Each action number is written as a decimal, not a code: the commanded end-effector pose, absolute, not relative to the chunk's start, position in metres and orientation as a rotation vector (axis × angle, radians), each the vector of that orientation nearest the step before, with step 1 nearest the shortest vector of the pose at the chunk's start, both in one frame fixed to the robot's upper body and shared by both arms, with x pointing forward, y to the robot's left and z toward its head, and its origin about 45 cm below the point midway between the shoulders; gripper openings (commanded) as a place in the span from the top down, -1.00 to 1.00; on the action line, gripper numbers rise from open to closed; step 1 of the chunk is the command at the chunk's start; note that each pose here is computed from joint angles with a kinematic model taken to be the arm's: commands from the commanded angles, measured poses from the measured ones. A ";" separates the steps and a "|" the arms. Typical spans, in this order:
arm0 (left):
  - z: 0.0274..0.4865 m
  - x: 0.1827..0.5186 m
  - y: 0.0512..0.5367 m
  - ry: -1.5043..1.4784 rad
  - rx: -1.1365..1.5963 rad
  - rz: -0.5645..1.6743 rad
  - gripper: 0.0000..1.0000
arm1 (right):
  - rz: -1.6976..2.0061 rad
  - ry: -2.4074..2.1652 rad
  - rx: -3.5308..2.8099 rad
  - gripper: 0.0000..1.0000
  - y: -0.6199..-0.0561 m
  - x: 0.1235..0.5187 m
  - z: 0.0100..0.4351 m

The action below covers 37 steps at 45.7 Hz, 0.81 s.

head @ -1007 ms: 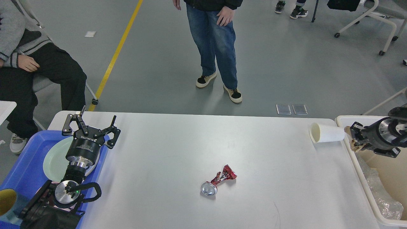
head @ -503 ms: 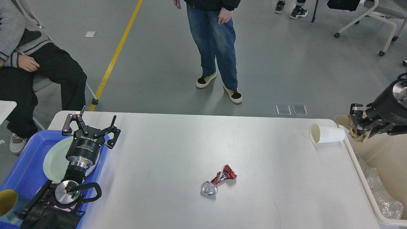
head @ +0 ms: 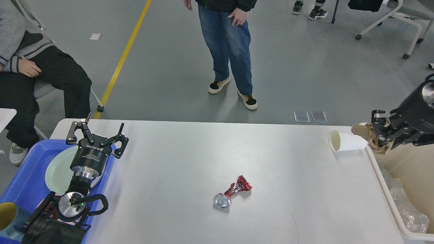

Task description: Tidy desktop

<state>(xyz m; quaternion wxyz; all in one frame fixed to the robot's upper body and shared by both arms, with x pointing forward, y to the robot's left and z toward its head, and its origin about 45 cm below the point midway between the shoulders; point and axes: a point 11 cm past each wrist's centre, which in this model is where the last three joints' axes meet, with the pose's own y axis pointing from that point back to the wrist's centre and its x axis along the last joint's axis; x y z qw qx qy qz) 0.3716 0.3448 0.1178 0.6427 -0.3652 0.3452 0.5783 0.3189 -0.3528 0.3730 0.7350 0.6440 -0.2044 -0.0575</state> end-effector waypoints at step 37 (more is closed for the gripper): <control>0.118 0.372 0.345 0.786 -0.832 1.318 -0.92 | -0.273 -1.004 1.201 1.00 -0.559 0.327 0.188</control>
